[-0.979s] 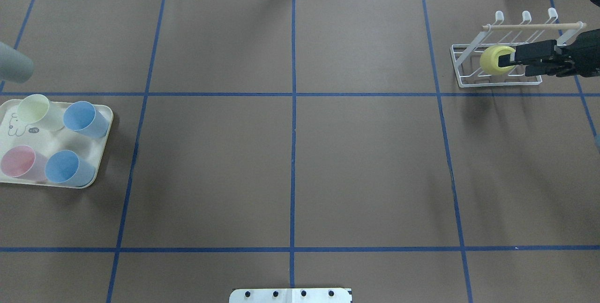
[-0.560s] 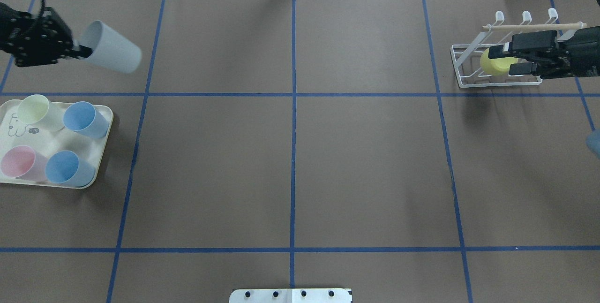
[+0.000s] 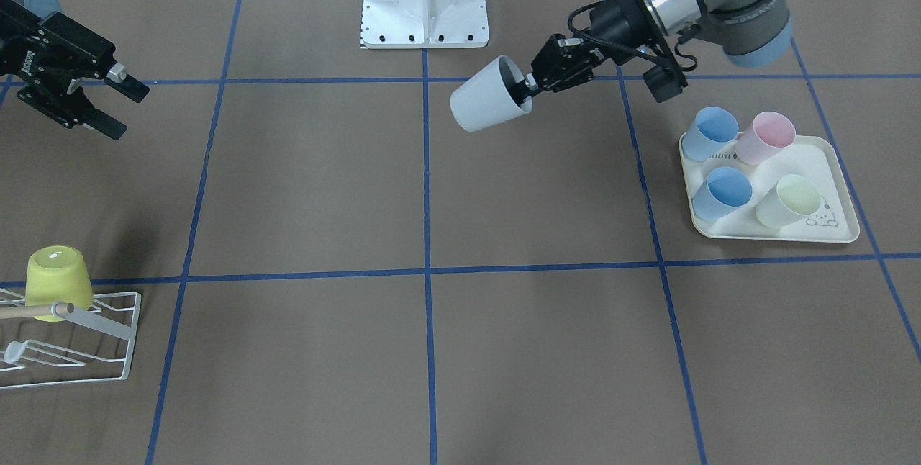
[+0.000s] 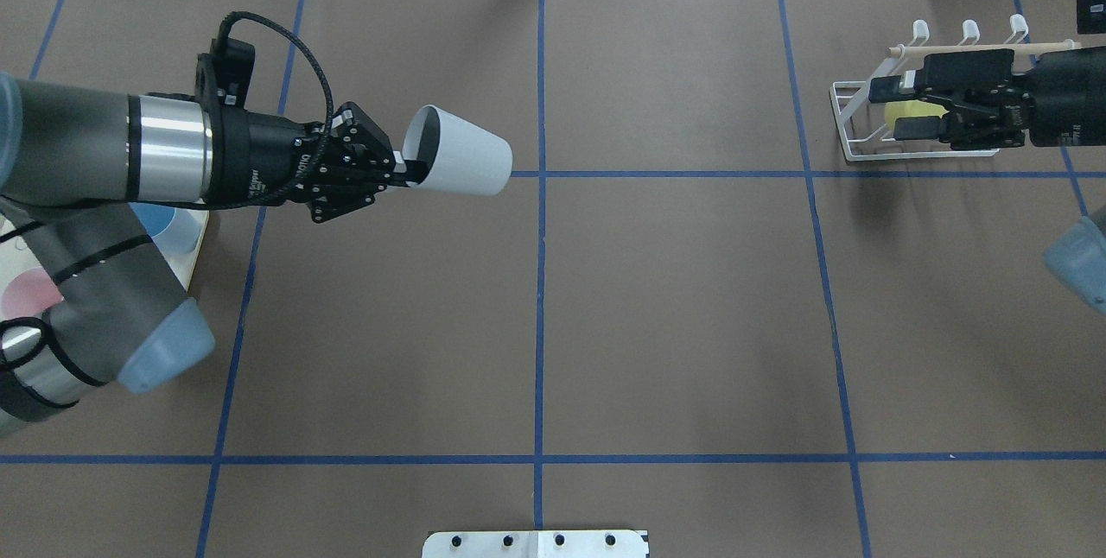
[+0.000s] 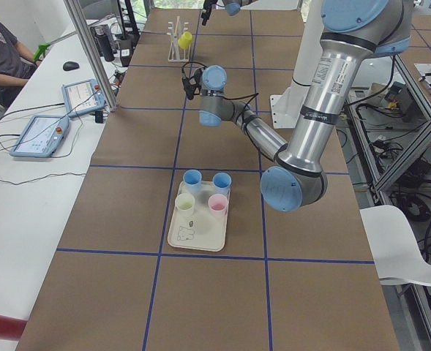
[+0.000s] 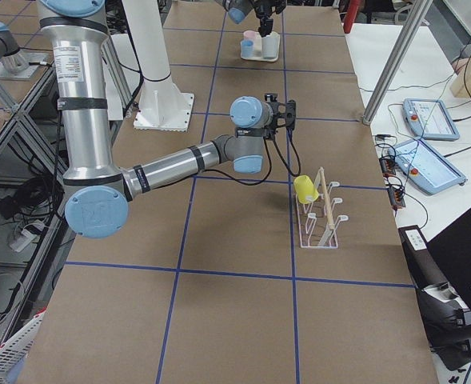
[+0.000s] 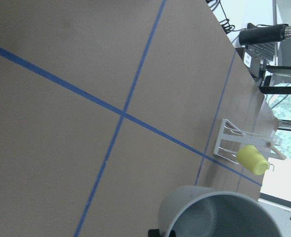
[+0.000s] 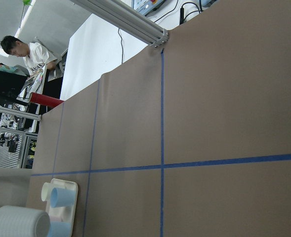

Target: Transfer IKEA cup to right arm and place on rack

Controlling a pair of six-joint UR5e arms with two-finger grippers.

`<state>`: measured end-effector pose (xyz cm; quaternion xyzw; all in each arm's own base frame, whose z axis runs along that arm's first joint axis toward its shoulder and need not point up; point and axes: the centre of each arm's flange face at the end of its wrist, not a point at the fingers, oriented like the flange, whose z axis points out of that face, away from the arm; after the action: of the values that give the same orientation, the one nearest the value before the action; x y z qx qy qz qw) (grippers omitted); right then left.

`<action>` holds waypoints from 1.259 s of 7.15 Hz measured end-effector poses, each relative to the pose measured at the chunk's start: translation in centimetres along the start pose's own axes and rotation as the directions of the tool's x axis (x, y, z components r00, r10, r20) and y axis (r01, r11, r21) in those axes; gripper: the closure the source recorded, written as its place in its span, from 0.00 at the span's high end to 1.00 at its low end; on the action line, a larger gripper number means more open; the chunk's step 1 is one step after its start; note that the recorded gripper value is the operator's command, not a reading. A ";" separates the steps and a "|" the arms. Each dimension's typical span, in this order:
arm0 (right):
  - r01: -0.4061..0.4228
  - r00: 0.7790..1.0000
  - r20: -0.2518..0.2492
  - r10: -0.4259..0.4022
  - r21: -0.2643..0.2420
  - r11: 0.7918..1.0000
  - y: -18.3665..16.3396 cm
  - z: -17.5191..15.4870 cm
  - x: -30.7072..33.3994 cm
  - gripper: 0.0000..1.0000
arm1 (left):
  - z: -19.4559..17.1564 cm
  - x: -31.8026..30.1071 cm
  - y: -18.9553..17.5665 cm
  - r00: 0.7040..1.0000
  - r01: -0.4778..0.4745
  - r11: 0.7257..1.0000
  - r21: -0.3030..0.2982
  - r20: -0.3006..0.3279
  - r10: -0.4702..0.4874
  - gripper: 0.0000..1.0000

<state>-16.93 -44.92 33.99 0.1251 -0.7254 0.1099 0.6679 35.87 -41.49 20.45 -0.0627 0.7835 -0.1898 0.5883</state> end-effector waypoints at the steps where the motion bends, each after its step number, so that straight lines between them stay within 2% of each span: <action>1: -0.021 0.999 0.047 0.022 -0.009 1.000 0.3 0.5 -1.2 0.98 | 2.0 0.6 2.7 0.994 0.051 0.998 -0.026 -0.096 -0.053 0.00; 3: -0.084 0.984 0.154 0.086 -0.015 0.996 1.8 1.8 -2.4 0.98 | 4.4 0.6 6.1 0.956 0.138 0.987 -0.086 -0.247 -0.155 0.00; 4: -0.118 0.967 0.225 0.120 -0.025 0.993 3.4 2.9 -2.8 0.98 | 5.3 0.0 7.2 0.931 0.169 0.977 -0.129 -0.303 -0.202 0.00; 6: -0.134 0.935 0.320 0.151 -0.075 0.988 5.9 4.4 -3.8 0.98 | 7.0 -0.1 9.7 0.890 0.221 0.956 -0.192 -0.360 -0.278 0.00; 9: -0.170 0.891 0.400 0.213 -0.140 0.975 7.2 6.1 -6.5 0.98 | 8.0 0.3 11.4 0.873 0.241 0.945 -0.223 -0.376 -0.311 0.00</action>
<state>-24.57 -39.88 27.09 0.0392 -0.8635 0.1093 0.4909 44.77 -32.85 14.05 -0.1831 0.8846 -0.2137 0.3719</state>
